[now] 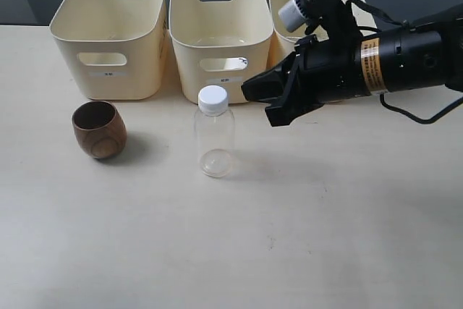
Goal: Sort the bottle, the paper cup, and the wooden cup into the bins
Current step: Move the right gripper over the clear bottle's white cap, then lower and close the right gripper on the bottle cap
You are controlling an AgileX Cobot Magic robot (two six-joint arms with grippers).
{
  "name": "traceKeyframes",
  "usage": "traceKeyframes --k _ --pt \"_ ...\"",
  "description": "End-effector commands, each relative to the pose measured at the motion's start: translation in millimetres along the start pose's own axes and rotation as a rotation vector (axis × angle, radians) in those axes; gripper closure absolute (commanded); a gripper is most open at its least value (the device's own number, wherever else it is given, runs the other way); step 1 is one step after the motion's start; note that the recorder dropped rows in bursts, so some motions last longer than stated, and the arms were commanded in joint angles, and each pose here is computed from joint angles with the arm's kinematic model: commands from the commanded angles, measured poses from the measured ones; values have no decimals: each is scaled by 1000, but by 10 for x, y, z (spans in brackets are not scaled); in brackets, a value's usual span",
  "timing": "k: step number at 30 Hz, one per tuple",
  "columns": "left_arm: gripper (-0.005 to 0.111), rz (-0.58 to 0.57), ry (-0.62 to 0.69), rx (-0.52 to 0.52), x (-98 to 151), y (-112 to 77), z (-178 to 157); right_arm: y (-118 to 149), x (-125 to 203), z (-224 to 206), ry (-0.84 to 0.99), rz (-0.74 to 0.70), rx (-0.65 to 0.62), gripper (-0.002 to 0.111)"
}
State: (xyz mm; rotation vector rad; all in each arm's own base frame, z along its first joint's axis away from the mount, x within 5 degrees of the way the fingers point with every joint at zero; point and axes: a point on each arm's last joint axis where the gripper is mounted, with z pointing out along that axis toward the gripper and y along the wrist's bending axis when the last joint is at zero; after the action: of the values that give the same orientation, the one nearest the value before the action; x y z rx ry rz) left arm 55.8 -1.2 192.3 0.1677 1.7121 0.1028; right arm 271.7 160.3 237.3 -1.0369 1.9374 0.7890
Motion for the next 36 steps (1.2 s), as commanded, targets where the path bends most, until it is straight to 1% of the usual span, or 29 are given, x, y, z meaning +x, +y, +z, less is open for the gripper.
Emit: traceKeyframes --k 1,6,8,10,13,14,15,16,17,21,29,36 --pt "107 -4 -5 3 1 -2 -3 1 6 1 -6 6 0 109" --pt "107 -4 -5 3 1 -2 -3 -3 -1 1 -13 -1 3 108" --pt "107 -4 -5 3 1 -2 -3 -6 -6 1 -19 5 7 101" --pt "107 -4 -5 3 1 -2 -3 -16 -13 0 -27 15 18 88" --pt "107 -4 -5 3 1 -2 -3 -30 -36 -1 -53 50 32 58" --pt "107 -4 -5 3 1 -2 -3 -31 -40 -1 -57 56 33 45" --pt "107 -4 -5 3 1 -2 -3 -31 -43 -1 -61 60 33 35" --pt "107 -4 -5 3 1 -2 -3 -27 -46 1 -63 63 32 31" --pt "107 -4 -5 3 1 -2 -3 -16 -47 9 -61 59 30 29" --pt "107 -4 -5 3 1 -2 -3 38 -54 73 -44 43 59 33" --pt "107 -4 -5 3 1 -2 -3 159 -61 226 11 -6 194 33" --pt "107 -4 -5 3 1 -2 -3 214 -75 256 3 7 185 33"
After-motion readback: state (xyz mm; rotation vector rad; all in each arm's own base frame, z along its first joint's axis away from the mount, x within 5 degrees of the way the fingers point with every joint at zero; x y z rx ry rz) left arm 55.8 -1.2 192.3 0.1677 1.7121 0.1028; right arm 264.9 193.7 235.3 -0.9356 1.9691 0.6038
